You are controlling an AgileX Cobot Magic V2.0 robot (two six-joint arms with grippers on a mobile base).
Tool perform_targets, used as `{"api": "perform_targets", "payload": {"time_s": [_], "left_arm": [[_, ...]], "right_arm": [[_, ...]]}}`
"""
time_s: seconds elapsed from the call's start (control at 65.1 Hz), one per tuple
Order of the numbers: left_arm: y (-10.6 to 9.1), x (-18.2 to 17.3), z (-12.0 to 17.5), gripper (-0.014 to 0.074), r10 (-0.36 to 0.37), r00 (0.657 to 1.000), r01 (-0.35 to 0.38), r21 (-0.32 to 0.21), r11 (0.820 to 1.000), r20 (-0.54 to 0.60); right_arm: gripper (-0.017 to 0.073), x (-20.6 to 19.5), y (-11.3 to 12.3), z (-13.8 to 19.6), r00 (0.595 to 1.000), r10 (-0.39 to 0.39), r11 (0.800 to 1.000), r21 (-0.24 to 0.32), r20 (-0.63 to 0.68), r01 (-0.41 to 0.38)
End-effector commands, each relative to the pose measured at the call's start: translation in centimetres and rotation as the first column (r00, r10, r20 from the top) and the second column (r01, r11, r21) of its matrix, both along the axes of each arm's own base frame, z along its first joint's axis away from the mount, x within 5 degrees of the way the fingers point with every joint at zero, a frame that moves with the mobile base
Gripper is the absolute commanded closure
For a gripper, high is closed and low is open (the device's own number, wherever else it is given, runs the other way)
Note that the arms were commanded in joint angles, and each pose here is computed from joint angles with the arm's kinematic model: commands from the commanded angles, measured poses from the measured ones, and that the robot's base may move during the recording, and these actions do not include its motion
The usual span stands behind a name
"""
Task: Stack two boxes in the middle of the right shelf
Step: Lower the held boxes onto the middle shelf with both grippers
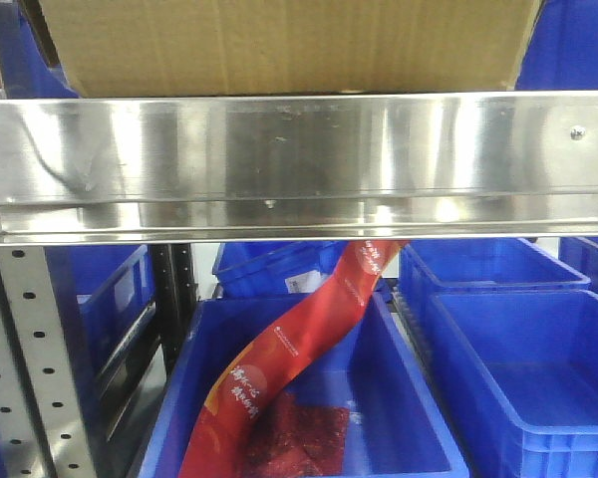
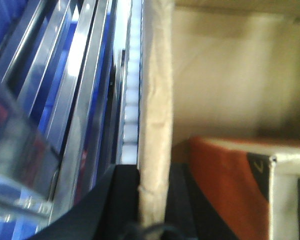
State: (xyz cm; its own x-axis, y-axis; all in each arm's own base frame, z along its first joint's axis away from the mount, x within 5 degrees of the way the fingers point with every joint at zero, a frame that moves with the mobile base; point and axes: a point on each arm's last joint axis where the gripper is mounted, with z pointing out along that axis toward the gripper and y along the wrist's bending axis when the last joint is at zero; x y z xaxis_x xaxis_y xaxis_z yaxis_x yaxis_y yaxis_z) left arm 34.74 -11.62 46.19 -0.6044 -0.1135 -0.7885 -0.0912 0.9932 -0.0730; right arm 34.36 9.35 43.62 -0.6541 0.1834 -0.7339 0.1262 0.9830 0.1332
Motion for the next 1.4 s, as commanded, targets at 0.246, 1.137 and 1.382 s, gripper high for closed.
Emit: {"api": "perform_targets", "payload": {"time_s": [0.246,1.137,1.382], "left_arm": [[0.2,0.1,0.8,0.0351,-0.036,0.997,0.033,0.036,0.999,0.070],[-0.4,-1.9,3.3,0.0687,-0.245,0.960,0.239,0.059,0.969,0.133],[-0.6,-3.0,0.7,0.0687,-0.297,0.932,0.297,0.031,0.954,0.207]], "right_arm": [[0.0209,0.6,-0.4,0.3,0.999,0.007,0.998,-0.058,0.052,-0.004],[0.0720,-2.7,-1.4,4.1,0.970,0.120,0.986,-0.139,0.210,-0.091],[0.0720,-4.2,-1.3,0.4,0.919,0.208,0.976,-0.136,0.334,-0.171]]}}
